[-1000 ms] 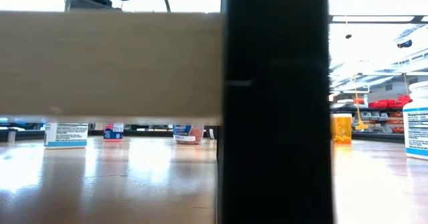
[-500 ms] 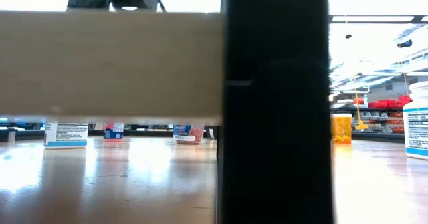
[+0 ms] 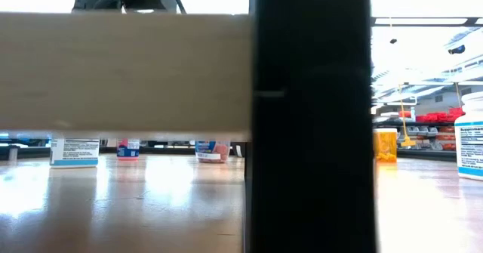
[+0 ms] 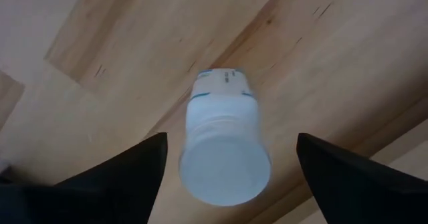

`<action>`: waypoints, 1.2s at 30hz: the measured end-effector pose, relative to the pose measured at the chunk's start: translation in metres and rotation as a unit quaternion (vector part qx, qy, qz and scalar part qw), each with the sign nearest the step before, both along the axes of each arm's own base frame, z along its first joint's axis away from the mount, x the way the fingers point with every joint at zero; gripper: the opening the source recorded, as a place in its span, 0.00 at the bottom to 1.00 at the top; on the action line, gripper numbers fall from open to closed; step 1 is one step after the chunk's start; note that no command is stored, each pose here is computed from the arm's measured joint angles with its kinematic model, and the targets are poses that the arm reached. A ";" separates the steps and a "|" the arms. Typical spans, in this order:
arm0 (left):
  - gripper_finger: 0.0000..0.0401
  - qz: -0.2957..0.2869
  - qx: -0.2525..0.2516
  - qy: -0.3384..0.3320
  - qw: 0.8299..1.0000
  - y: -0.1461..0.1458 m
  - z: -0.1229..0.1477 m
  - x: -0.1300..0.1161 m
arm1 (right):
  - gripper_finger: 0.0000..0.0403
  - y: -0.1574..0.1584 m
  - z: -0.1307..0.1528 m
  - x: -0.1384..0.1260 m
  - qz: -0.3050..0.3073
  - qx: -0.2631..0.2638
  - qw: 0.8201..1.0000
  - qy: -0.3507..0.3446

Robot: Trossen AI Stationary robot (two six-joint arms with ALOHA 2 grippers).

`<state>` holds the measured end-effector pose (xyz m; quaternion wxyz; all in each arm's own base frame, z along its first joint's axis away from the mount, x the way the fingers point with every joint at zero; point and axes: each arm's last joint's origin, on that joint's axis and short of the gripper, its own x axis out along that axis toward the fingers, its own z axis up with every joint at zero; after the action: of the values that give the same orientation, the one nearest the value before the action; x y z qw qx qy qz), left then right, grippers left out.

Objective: Pick and place medicine bottles onto shelf by color
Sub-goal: Put the left white and blue medicine bottle on the shelf

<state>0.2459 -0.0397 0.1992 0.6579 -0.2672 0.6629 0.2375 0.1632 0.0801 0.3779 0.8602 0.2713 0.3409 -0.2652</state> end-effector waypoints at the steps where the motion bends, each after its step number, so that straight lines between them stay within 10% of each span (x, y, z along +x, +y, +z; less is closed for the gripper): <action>1: 0.81 0.001 0.000 0.001 1.000 0.000 0.000 0.000 | 0.69 0.000 0.000 0.000 0.001 -0.001 1.000 0.000; 13: 0.44 -0.002 0.000 0.001 1.000 0.000 0.000 0.000 | 0.69 0.000 0.000 -0.001 0.032 -0.030 0.999 0.017; 36: 0.44 -0.157 -0.014 -0.044 0.987 -0.068 0.082 -0.015 | 0.69 -0.001 0.000 -0.001 0.046 -0.048 0.998 0.017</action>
<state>0.2306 -0.1072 0.2810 0.7116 -0.1794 0.6703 0.1100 0.1622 0.0792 0.3781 0.8775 0.2086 0.3547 -0.2462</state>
